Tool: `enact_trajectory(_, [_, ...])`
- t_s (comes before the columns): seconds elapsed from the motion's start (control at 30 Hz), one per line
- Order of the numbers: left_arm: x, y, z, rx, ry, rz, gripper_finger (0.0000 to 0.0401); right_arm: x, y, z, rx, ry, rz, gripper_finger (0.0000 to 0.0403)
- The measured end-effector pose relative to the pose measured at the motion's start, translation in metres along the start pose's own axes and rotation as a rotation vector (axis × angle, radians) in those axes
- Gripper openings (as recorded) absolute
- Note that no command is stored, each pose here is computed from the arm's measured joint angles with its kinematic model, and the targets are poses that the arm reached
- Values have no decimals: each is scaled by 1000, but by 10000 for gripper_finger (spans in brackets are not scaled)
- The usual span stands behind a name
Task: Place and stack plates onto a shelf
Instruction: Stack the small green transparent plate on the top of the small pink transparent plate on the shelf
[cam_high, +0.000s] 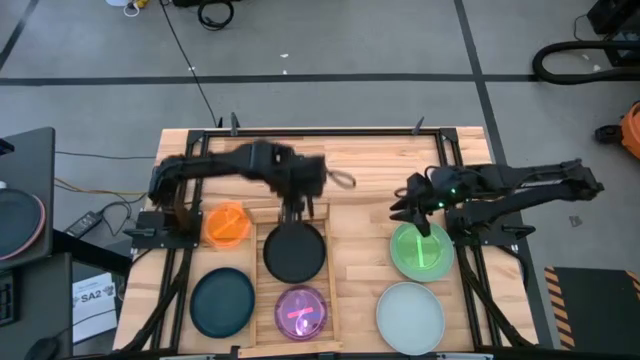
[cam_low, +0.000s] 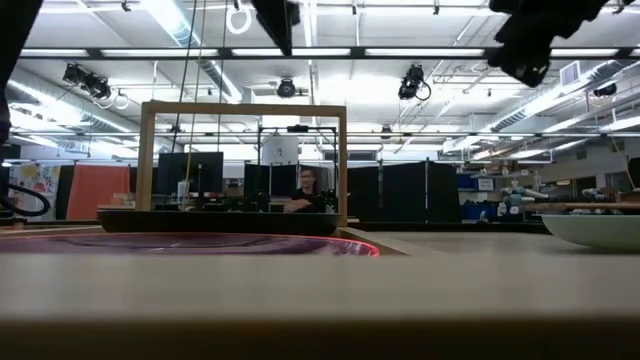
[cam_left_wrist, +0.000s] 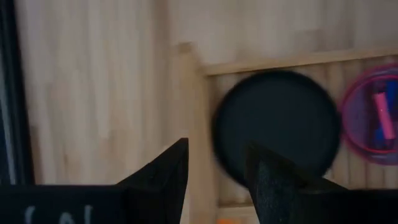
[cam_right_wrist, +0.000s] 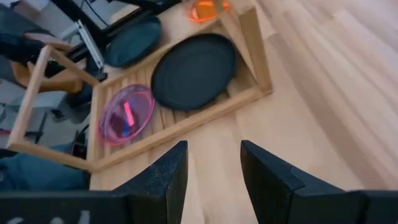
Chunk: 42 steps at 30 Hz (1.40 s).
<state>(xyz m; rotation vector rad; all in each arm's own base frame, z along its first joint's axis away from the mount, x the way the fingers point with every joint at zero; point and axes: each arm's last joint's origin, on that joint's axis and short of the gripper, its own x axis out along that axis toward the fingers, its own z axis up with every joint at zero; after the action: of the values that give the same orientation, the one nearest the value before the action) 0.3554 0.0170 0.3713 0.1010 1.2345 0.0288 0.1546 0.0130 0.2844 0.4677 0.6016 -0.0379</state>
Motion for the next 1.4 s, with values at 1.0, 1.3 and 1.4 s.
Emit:
enact_trajectory(1.0, [-9, 143, -44, -81, -336, -198, 155, 5, -24, -54, 302, 544, -585, 154])
enact_trajectory(1.3, [-9, 143, -44, -77, -336, -198, 155, 30, -34, -52, 215, 685, -623, 154])
enact_trajectory(1.4, [-9, 143, -44, -77, -336, -198, 155, 40, -37, -50, 178, 701, -589, 153])
